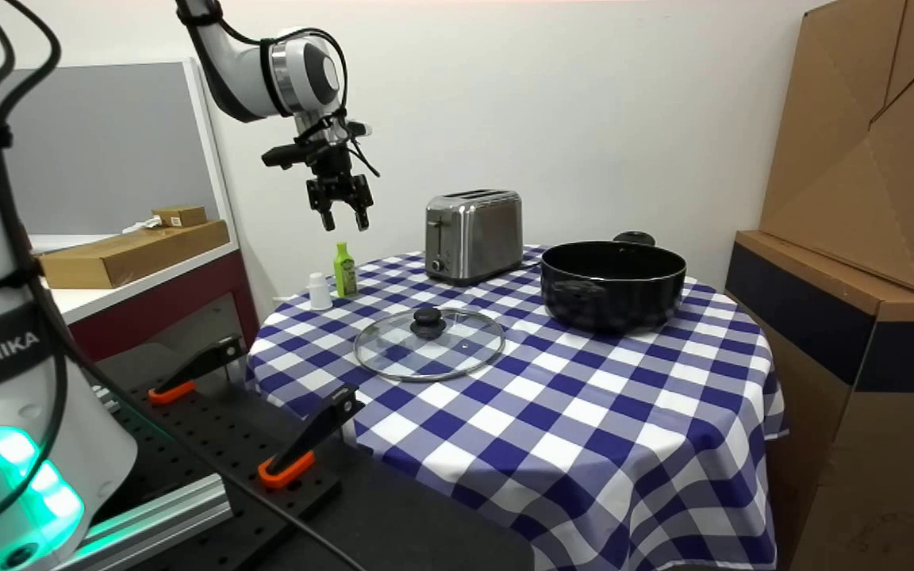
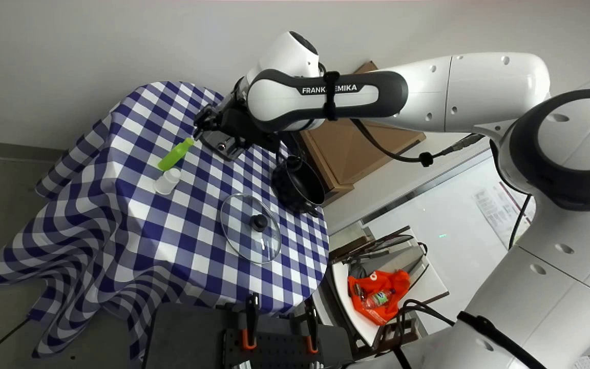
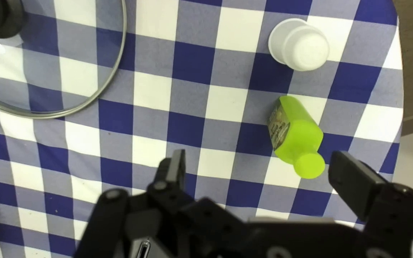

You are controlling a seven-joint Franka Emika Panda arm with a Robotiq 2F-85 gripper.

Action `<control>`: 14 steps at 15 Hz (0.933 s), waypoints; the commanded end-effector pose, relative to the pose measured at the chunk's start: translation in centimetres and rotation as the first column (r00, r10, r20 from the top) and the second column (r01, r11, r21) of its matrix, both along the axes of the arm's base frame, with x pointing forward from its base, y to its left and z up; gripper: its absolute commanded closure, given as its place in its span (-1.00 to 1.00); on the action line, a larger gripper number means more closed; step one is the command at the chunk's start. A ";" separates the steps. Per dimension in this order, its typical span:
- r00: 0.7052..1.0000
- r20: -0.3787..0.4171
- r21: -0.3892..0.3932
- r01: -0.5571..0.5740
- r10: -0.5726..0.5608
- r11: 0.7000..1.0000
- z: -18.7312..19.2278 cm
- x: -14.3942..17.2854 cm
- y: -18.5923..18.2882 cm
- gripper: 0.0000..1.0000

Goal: Move the green bottle to the right

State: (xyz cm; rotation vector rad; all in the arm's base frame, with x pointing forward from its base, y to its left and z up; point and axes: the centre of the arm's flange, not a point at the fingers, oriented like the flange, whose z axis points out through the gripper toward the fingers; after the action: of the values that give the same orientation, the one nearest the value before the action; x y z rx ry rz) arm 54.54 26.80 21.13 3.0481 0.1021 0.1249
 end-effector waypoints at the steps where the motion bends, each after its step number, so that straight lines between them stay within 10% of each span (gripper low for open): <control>1: 0.999 0.022 0.020 0.026 -0.026 0.999 -0.7 1.5 1.7 -1.00; 14: 1.000 -0.001 0.009 0.026 -0.026 1.000 -3.8 2.3 3.1 -1.00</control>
State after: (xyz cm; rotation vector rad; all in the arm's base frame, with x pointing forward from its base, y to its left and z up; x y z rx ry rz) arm 55.99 28.92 17.92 3.0479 0.0902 0.1097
